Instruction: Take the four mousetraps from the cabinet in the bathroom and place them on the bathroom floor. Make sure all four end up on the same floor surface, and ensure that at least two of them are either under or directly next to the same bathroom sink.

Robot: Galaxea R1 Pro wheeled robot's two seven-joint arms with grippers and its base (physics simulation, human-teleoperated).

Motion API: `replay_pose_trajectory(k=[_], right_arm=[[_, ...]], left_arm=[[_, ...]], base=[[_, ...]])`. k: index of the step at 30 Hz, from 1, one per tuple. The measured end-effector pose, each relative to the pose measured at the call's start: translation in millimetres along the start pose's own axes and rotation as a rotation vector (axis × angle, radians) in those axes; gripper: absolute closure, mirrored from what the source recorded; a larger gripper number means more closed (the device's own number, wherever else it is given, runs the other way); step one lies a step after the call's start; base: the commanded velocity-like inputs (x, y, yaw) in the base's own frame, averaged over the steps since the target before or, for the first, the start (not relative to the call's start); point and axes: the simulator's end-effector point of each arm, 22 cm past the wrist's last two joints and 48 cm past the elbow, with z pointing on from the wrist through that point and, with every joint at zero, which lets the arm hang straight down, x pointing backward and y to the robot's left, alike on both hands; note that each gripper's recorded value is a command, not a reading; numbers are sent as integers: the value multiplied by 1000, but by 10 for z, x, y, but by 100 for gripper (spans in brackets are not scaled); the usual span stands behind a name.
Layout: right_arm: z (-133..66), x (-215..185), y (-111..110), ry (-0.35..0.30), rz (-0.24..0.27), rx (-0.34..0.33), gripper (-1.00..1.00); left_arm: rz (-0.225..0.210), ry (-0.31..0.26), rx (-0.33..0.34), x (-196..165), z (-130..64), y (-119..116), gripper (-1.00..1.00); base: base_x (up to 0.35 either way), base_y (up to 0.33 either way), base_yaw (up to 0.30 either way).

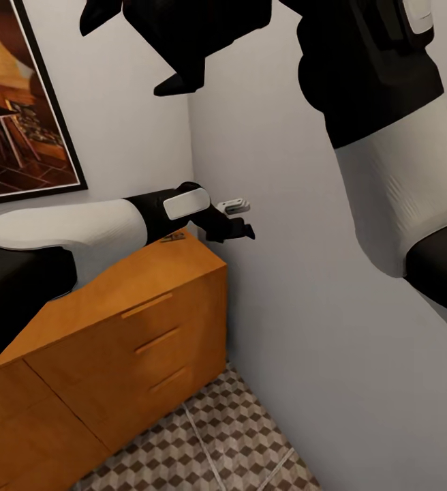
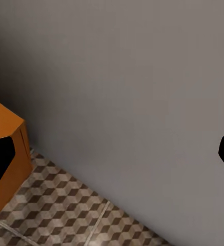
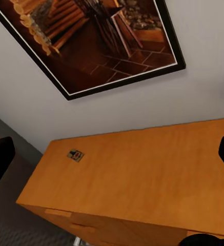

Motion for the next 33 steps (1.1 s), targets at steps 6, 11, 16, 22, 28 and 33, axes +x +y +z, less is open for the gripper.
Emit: replay_pose_trajectory(k=[6, 11, 16, 22, 28, 33], right_arm=[[3, 8, 5, 1, -3, 2, -100], [5, 9, 2, 1, -4, 3, -100], [7, 11, 3, 2, -4, 1, -100], [20, 27, -3, 6, -7, 6, -100], [49, 62, -23, 13, -13, 15, -100], [63, 78, -27, 17, -14, 17, -100]], left_arm=[[-4, -5, -10, -22, -16, 58, -100], [-14, -10, -24, -50, -38, 164, -100], [-21, -9, -37, -62, -59, 264, -100], [-39, -16, -60, -101, -114, 470, -100], [-53, -4, -78, -92, -166, 647, -100], [-52, 28, -82, -29, -183, 685, -100]], base=[[196, 8, -7], [172, 17, -2], [51, 5, -1], [14, 1, 0], [3, 0, 0], [0, 0, 0]])
